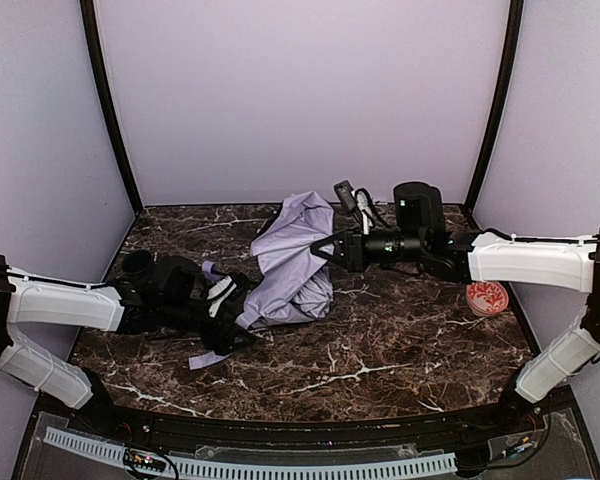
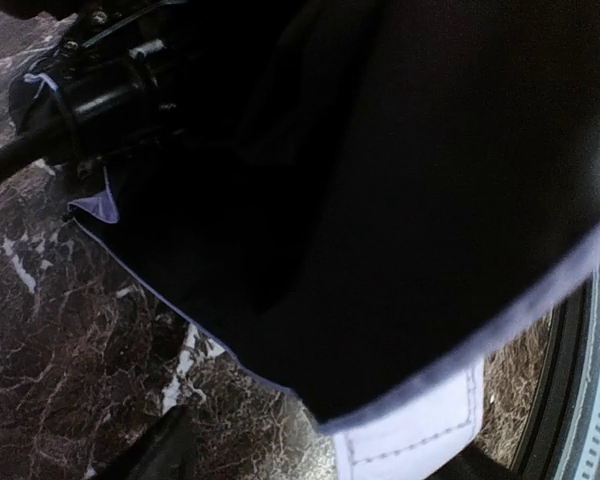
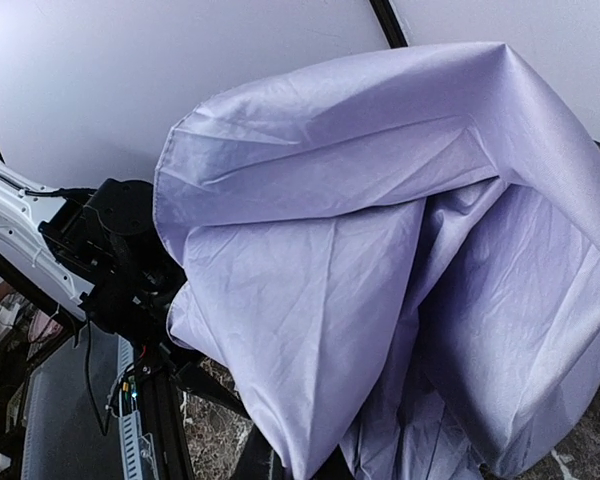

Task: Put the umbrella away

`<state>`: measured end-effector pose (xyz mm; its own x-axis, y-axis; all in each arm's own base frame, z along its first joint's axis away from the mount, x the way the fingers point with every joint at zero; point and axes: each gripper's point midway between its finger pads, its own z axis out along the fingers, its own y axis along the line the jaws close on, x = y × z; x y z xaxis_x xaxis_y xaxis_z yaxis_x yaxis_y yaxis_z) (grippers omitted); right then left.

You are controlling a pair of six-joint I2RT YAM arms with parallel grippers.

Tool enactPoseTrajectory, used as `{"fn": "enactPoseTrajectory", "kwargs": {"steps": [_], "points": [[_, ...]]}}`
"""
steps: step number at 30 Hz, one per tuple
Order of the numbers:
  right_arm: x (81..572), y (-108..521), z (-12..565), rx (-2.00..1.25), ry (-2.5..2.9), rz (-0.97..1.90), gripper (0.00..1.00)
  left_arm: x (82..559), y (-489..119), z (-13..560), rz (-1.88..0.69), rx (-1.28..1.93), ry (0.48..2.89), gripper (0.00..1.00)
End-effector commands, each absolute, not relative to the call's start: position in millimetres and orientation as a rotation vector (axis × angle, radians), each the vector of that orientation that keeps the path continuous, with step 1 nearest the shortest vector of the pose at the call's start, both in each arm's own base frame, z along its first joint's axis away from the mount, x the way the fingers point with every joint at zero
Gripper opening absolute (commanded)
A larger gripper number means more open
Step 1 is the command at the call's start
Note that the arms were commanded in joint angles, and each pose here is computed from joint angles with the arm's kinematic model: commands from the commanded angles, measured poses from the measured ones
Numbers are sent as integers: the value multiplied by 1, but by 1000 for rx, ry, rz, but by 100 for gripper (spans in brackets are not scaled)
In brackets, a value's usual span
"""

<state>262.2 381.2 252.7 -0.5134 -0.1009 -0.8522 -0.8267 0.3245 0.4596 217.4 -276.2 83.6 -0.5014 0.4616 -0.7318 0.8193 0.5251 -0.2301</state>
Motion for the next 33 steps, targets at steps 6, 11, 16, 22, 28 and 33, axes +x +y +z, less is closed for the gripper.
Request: {"fn": "enactPoseTrajectory", "kwargs": {"steps": [6, 11, 16, 22, 28, 33], "points": [[270, 379, 289, -815, 1717, 1252, 0, 196, -284, 100, -920, 1045, 2074, 3], [275, 376, 286, -802, 1729, 1245, 0, 180, -284, 129, -1000, 1066, 2001, 0], [292, 371, 262, -774, 1827, 1136, 0, 149, -301, 191, -1118, 1212, 1728, 0], [301, 379, 235, -792, 1967, 1108, 0, 139, -341, 278, -1232, 1323, 1485, 0], [304, 374, 223, -874, 2028, 998, 46, 166, -377, 314, -1301, 1283, 1526, 0], [300, 337, 249, -891, 1928, 780, 61, 181, -386, 326, -1311, 1219, 1567, 0]]}}
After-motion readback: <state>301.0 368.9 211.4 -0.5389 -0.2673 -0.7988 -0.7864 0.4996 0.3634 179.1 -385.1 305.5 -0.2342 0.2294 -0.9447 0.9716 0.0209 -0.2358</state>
